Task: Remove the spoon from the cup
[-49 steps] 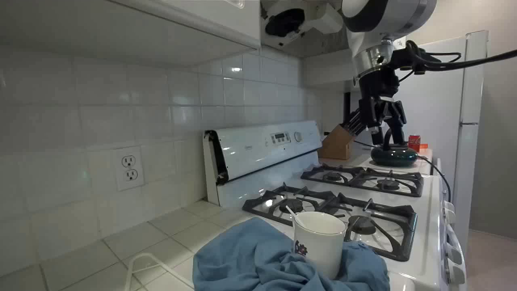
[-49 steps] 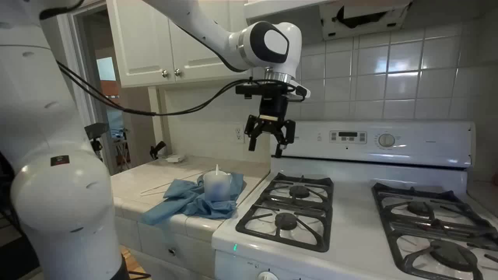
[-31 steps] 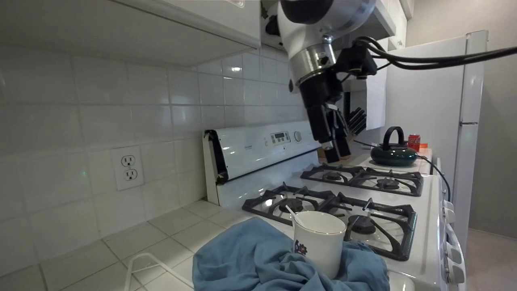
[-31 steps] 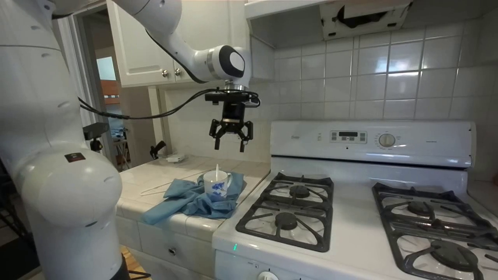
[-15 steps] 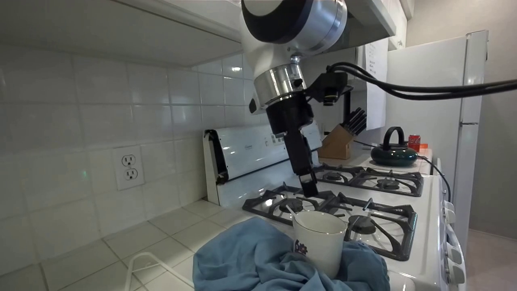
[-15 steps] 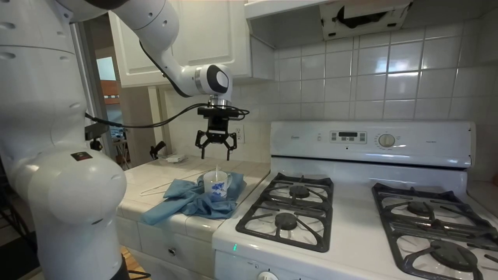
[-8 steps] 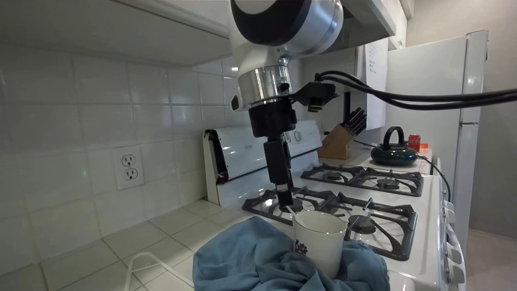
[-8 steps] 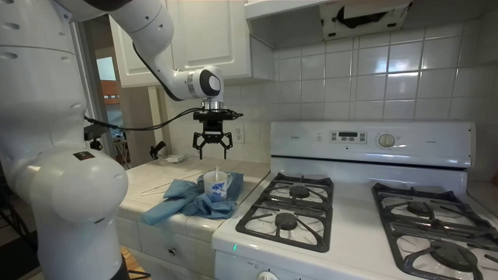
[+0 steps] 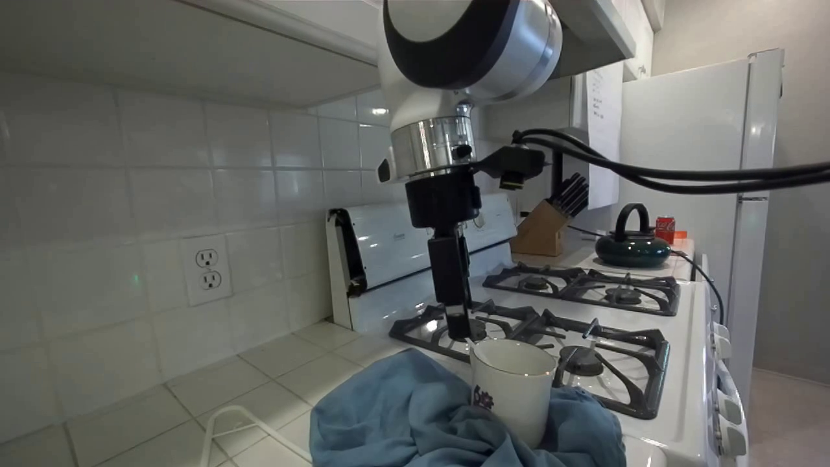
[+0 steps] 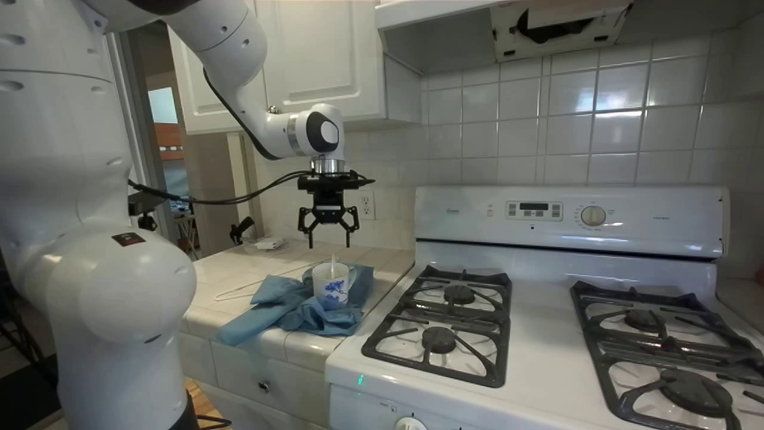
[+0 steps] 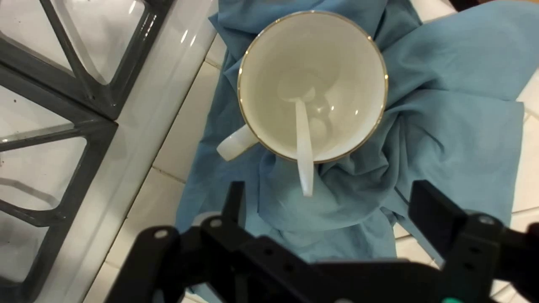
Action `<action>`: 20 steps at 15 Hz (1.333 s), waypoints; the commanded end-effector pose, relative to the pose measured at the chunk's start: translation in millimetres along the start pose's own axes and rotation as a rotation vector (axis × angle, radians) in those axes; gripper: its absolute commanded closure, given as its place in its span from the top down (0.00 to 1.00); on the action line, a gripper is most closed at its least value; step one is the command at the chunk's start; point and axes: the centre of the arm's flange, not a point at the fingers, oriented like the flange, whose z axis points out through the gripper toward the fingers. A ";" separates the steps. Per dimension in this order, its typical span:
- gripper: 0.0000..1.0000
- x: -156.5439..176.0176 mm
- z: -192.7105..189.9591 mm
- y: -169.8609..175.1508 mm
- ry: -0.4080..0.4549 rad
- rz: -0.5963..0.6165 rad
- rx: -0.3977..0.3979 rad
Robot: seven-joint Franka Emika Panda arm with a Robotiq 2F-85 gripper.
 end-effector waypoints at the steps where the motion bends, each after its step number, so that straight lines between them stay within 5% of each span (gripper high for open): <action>1: 0.74 -13.3 0.6 0.3 0.031 0.025 -0.012; 5: 0.60 -12.2 6.3 8.4 0.044 0.032 -0.014; 6: 0.46 -12.1 7.6 8.9 0.046 0.034 -0.013; 12: 0.04 -12.3 8.7 8.5 0.047 0.038 -0.008; 20: 0.10 -11.9 13.5 8.8 0.032 0.041 -0.002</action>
